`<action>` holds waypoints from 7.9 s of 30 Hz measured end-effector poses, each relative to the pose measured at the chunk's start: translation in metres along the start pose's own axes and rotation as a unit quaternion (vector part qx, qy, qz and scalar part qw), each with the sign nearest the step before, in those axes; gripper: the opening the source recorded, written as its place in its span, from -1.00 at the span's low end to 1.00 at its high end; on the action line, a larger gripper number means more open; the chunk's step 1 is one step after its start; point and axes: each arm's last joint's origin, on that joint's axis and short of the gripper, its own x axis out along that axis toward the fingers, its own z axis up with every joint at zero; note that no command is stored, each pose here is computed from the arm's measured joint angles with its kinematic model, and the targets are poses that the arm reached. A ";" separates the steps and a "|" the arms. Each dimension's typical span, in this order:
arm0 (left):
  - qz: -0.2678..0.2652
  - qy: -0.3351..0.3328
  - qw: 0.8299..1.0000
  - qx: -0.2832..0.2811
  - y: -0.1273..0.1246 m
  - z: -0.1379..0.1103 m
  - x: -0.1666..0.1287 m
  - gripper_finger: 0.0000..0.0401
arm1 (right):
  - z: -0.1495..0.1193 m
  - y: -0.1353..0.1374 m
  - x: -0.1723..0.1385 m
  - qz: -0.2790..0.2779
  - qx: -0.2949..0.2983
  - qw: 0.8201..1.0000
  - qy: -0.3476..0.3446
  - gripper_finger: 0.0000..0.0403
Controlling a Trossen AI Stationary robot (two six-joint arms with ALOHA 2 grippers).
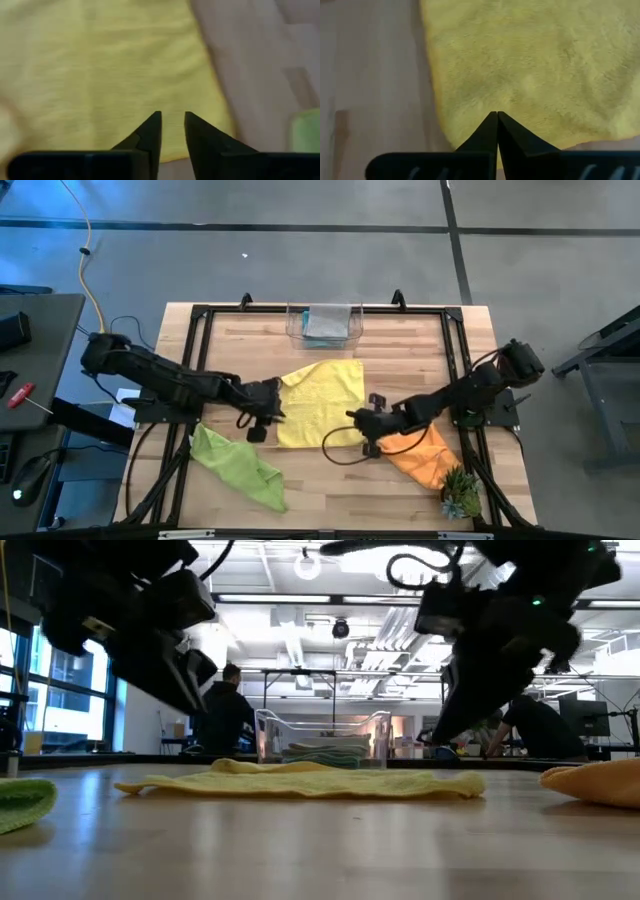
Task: Fold microfiber towels
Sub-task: Fold the yellow towel
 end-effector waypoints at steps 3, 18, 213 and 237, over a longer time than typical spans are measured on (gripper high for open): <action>-0.013 0.012 1.000 0.011 -0.012 -0.001 0.006 -0.48 | -0.002 0.006 -0.002 -0.001 -0.019 1.000 -0.003 -0.99; 0.008 0.081 0.995 0.055 -0.086 0.011 0.035 -0.05 | -0.002 0.005 -0.002 -0.039 -0.041 0.998 -0.020 -0.99; -0.082 0.105 0.991 -0.026 -0.067 -0.001 0.023 -0.21 | 0.017 0.105 0.000 -0.127 -0.196 0.969 0.076 -1.00; -0.019 0.202 0.979 -0.010 -0.068 -0.009 0.041 -0.80 | 0.016 0.105 -0.001 -0.129 -0.199 0.968 0.078 -1.00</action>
